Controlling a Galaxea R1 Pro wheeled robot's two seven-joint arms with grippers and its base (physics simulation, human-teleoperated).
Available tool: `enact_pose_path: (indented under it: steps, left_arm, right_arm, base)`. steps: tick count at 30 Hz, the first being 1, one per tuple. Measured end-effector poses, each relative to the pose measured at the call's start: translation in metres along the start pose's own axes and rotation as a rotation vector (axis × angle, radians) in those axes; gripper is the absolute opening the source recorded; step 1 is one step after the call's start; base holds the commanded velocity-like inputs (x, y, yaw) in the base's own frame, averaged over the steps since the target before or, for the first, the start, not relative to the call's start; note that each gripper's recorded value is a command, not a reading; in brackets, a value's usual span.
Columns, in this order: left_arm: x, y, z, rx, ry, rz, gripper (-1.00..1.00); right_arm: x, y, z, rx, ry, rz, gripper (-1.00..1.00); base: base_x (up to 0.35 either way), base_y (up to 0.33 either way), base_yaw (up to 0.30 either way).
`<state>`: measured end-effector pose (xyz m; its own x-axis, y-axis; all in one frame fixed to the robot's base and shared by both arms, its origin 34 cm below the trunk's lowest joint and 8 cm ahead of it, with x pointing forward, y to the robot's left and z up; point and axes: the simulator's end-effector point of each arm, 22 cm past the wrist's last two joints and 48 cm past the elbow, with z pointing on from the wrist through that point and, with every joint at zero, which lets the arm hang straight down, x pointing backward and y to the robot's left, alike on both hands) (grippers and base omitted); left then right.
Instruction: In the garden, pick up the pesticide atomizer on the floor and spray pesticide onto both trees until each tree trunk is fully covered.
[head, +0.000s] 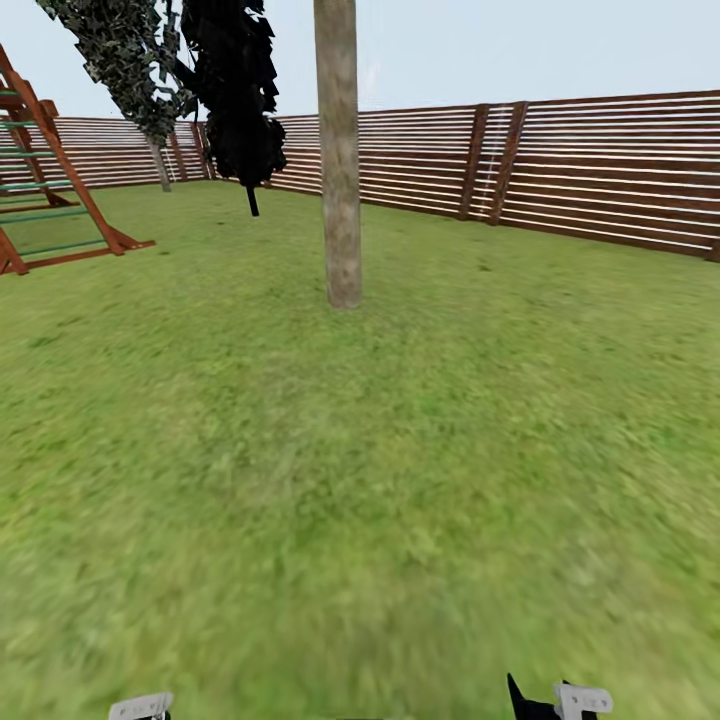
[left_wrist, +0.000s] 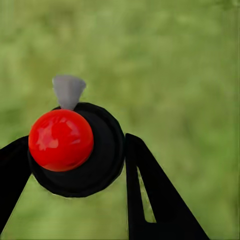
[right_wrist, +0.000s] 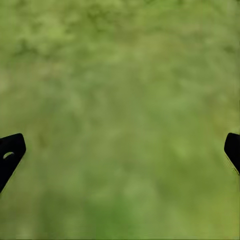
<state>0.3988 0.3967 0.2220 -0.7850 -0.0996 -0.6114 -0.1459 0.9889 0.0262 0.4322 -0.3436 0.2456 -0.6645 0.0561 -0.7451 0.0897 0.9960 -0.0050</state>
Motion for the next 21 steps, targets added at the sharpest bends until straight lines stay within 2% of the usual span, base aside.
enact_pose_path:
  steps: [21]
  left_arm:
    - [-0.012, -0.001, -0.001, 0.003, -0.026, -0.003, -1.0]
  right_arm:
    - [-0.012, 0.003, 0.0, -0.005, -0.025, 0.004, 1.0]
  base:
    - [0.339, 0.0, 0.0]
